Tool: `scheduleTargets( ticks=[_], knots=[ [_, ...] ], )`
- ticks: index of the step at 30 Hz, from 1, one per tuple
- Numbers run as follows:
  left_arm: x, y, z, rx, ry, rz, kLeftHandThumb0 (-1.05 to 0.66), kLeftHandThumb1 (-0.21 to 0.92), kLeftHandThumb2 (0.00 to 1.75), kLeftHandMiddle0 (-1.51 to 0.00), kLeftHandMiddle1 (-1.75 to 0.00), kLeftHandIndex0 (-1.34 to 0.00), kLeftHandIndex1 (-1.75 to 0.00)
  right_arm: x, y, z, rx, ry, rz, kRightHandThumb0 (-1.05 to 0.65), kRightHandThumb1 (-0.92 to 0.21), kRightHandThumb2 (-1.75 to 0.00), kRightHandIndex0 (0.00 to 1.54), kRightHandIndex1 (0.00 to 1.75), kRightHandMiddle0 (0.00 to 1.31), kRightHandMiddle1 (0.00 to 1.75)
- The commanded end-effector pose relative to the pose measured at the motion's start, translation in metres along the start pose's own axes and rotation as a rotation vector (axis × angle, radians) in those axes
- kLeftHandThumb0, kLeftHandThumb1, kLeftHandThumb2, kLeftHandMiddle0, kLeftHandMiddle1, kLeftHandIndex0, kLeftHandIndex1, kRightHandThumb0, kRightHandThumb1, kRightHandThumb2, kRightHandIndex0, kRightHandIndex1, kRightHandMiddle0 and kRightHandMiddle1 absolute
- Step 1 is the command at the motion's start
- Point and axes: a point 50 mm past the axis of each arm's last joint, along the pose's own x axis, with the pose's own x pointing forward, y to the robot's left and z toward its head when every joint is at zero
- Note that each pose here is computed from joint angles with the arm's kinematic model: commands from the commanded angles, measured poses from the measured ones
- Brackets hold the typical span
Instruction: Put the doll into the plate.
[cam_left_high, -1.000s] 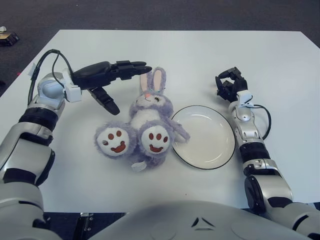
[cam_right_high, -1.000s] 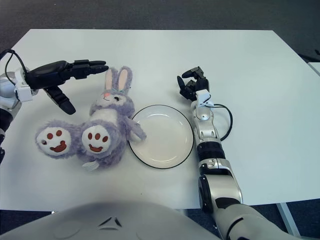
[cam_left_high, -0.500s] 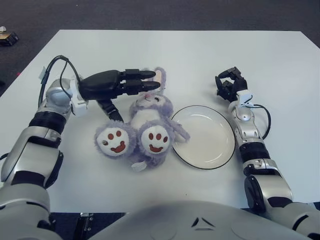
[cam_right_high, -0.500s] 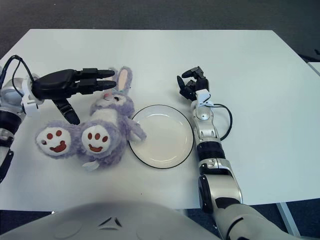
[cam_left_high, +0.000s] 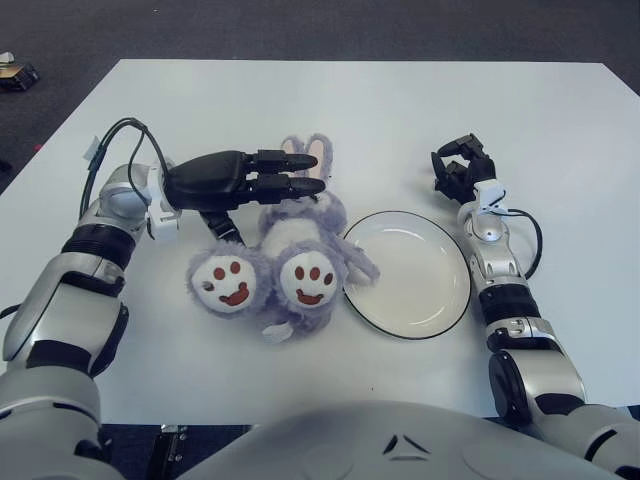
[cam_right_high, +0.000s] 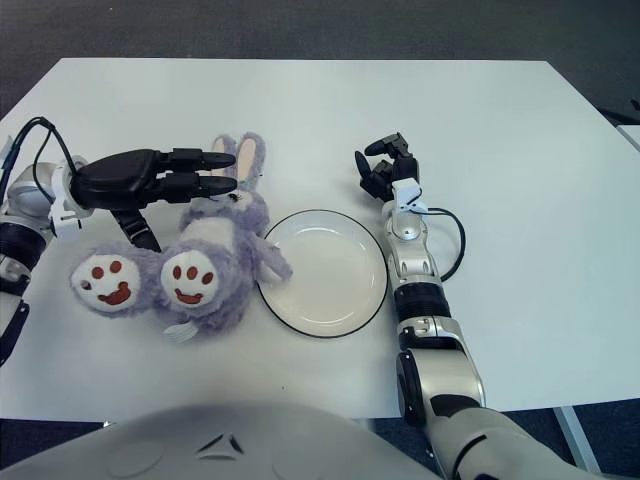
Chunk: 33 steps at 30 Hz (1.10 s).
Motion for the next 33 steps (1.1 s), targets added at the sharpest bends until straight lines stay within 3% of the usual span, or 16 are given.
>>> scheduleTargets(
  ticks=[1,33],
  knots=[
    [0.005,0.003,0.002,0.05,-0.018,0.009,-0.63,0.92,0.12,-0.21,0.0,-0.21,-0.03,-0.012,0.001,-0.027,-0.025,0.137,0.005,-0.37,-0.83,-0.52,0.85,1.74,0.38,1.61],
    [0.025,-0.015,-0.002,0.076,-0.03,-0.028,-0.52,0.92,0.08,-0.24,0.0,-0.23,-0.02,-0.011,0.0,-0.025,-0.015,0.131,-0.011,-0.37,-0.84,-0.5,0.86,1.73,0.4,1.59]
  ],
)
